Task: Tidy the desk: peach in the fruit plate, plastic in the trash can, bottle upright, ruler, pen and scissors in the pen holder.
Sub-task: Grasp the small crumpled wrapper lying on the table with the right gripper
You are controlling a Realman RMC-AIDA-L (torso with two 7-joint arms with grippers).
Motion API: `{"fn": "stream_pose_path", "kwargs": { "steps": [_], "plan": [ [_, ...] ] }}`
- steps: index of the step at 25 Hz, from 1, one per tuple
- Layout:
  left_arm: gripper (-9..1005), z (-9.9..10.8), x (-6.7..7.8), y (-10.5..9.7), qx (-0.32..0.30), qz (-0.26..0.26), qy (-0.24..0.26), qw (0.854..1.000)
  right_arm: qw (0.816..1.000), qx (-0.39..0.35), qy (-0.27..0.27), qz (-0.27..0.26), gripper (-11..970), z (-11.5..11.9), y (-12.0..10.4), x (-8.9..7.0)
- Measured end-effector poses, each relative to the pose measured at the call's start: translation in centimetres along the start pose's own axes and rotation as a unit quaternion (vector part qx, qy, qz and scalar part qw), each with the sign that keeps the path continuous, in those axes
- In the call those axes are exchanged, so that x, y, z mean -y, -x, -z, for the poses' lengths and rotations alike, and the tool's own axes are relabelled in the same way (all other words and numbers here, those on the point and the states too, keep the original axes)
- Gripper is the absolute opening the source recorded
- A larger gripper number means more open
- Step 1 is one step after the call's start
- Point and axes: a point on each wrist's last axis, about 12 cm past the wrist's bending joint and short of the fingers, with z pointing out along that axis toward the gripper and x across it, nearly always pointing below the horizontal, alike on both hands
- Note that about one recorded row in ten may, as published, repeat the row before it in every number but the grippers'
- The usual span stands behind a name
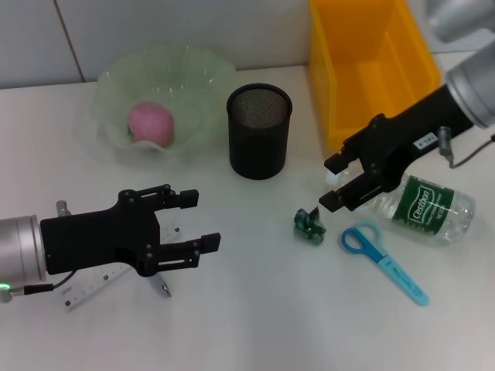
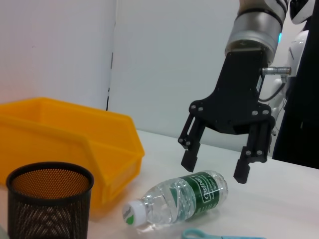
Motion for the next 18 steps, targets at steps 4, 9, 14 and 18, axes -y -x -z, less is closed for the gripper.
{"fn": "stream_pose_path", "kwargs": {
  "steps": [4,9,14,18],
  "plan": [
    [767,0.5,0.0,-0.4,-0.002,0.004,0.01,1.0,0.998,-0.054,-0.016,0.014,700,-0.7,2.3,0.3],
    [766,0.8,-0.1,-0.5,0.001,0.004,0.018,1.0,0.993,-0.112,-0.037,0.03,701,-2.5,4.0,0.2],
    [766,0.9,-0.1,-0.5,0.002,0.005,0.02,1.0,0.988,-0.144,-0.046,0.037,686,-4.9,4.0,0.4],
    [765,0.9,-0.2,-0.5,0.002,0.005,0.022,1.0,0.986,-0.156,-0.05,0.039,670,-6.6,3.5,0.7]
  ]
}}
